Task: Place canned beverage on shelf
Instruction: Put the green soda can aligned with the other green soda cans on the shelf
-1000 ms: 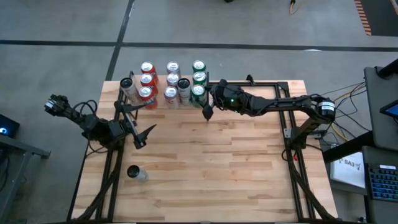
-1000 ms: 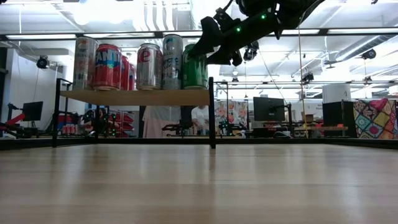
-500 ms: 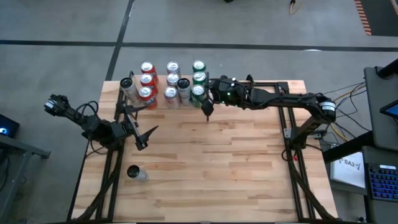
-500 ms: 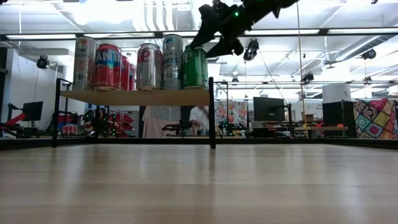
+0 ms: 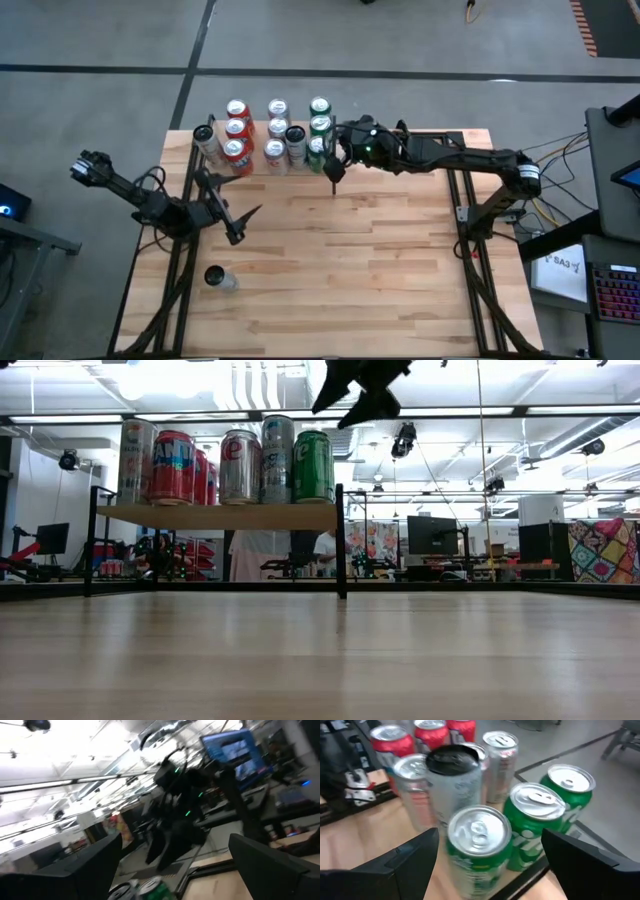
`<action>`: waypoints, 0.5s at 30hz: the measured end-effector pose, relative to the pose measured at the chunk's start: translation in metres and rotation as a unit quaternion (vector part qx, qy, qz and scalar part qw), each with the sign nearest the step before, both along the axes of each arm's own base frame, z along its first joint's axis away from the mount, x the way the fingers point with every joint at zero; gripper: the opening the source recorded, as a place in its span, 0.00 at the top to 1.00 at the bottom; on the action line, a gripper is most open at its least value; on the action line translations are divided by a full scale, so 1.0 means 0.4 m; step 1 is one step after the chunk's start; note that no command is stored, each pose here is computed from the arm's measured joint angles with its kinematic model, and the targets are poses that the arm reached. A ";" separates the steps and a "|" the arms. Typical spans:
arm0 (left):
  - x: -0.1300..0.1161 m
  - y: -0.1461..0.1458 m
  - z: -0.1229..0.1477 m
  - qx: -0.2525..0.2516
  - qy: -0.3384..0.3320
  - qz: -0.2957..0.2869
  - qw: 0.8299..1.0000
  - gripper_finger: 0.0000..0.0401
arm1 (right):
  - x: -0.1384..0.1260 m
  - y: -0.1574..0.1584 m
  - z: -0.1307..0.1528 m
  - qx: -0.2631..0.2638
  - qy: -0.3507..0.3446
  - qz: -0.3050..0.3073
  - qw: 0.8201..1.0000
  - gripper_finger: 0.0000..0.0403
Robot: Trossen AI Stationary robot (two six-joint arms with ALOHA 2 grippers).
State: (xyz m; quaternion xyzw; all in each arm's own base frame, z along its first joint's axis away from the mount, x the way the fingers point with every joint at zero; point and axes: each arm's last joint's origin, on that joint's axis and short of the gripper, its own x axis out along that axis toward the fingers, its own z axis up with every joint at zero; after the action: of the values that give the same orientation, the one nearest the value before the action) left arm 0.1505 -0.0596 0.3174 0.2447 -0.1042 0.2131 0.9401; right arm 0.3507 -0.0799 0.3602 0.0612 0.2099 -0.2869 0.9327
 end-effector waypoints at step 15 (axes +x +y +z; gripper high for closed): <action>-0.009 0.009 -0.012 0.031 0.022 0.034 0.999 0.15 | 0.017 0.025 0.041 0.029 -0.036 0.027 0.999 0.72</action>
State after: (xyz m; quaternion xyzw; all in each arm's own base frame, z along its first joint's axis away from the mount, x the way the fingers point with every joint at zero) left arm 0.1468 -0.0561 0.3128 0.2819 -0.0820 0.2366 0.9262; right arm 0.3576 -0.0699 0.3764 0.0930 0.1864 -0.2526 0.9449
